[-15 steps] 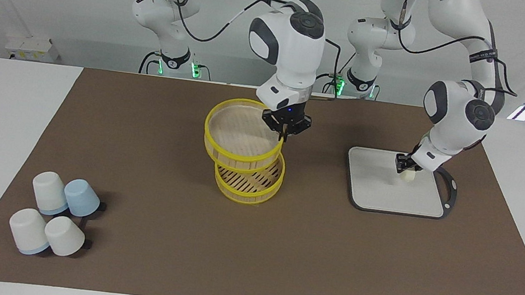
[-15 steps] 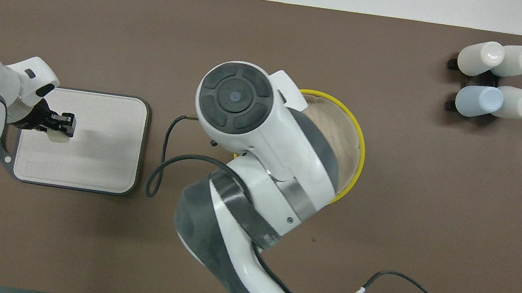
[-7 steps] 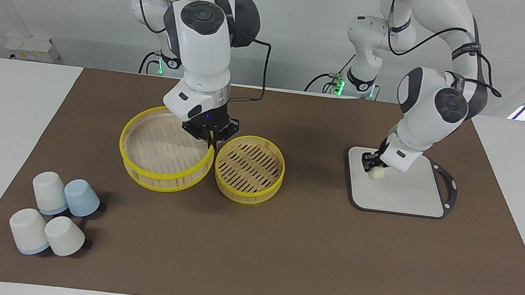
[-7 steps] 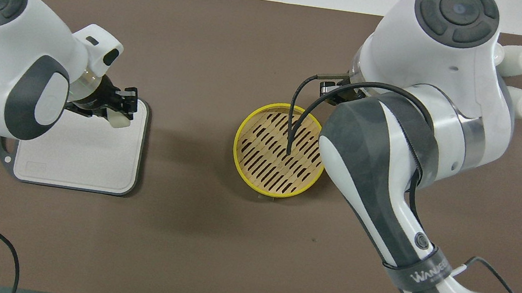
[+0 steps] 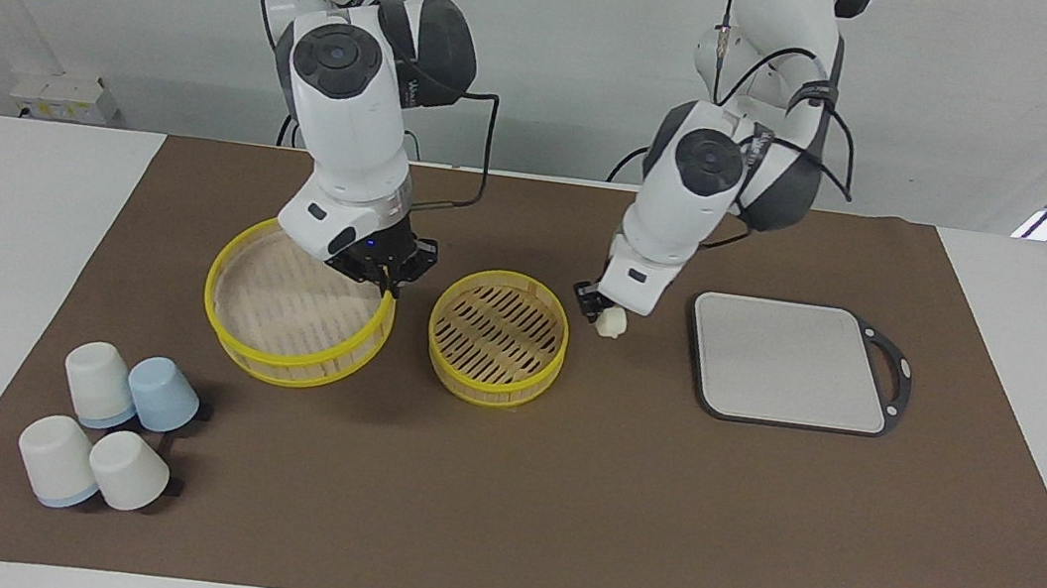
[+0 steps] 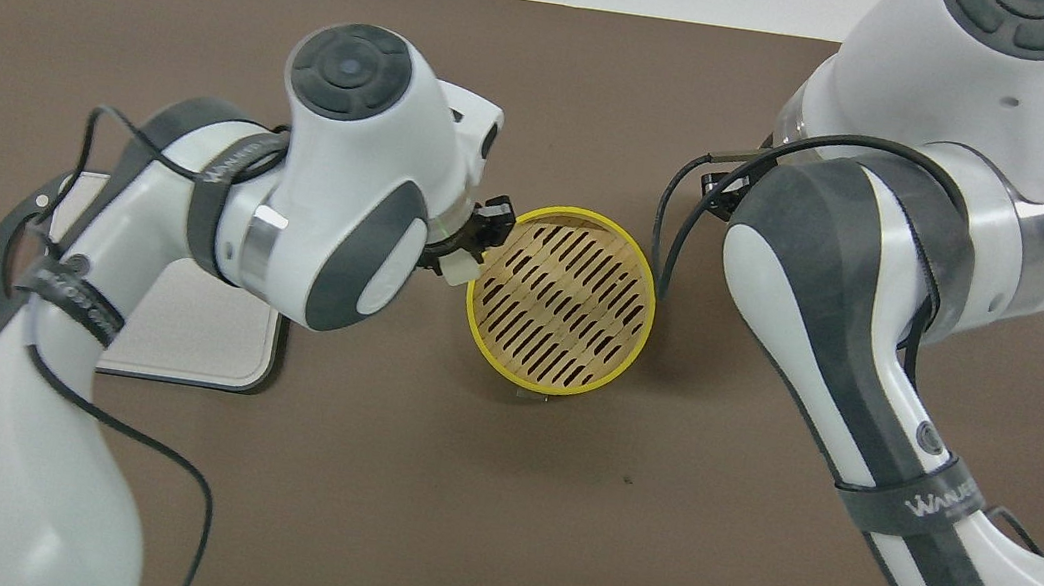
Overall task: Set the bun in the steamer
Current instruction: 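Lower the bun into the open steamer with the left gripper and release it, then withdraw the left gripper toward the board while the right gripper lowers the lid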
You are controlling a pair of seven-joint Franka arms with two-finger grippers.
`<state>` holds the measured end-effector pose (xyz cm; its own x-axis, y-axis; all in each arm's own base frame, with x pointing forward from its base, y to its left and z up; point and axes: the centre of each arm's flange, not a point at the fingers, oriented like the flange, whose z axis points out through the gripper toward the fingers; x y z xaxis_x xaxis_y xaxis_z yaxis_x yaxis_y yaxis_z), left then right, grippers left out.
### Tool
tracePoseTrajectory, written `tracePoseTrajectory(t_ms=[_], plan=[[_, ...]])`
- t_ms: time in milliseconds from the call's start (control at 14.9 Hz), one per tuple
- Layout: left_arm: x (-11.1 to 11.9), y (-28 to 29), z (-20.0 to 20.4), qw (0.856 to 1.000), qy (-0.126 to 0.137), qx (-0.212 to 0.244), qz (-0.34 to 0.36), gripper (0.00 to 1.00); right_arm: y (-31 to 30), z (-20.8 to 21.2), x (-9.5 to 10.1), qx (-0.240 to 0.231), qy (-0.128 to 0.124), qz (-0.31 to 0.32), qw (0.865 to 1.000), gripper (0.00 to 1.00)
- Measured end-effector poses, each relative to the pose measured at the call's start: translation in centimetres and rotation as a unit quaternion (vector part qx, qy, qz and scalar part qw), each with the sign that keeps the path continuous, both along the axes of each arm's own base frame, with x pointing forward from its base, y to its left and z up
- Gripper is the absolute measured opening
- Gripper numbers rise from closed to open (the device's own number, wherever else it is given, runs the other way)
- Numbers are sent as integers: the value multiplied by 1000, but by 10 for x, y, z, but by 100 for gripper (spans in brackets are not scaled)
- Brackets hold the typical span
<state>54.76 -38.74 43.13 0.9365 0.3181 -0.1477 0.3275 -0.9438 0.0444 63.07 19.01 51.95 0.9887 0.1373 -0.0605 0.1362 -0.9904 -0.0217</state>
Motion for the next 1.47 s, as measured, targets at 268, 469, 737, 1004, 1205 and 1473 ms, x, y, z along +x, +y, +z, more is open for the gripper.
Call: tracePoseTrajectory(t_ms=[268, 469, 737, 1004, 1205, 1473], plan=[[-12, -75, -49, 1000, 3, 6, -5, 45, -28, -4, 5, -1, 13, 0, 1000, 9], [-18, -92, -60, 1000, 2, 5, -16, 45, -28, -10, 3, -3, 18, 0, 1000, 9], [-26, -97, -70, 1000, 5, 9, -22, 47, -28, -17, -1, -2, 16, 1, 1000, 9], [-44, -104, -97, 999, 14, 19, -32, 50, -29, -17, -3, -2, 17, 1, 1000, 9], [-45, -103, -98, 999, 17, 24, -33, 59, -29, -16, -4, -2, 16, 0, 1000, 9], [-26, -89, -83, 1000, 10, 24, -17, 99, -29, -16, -4, -2, 16, 0, 1000, 9]])
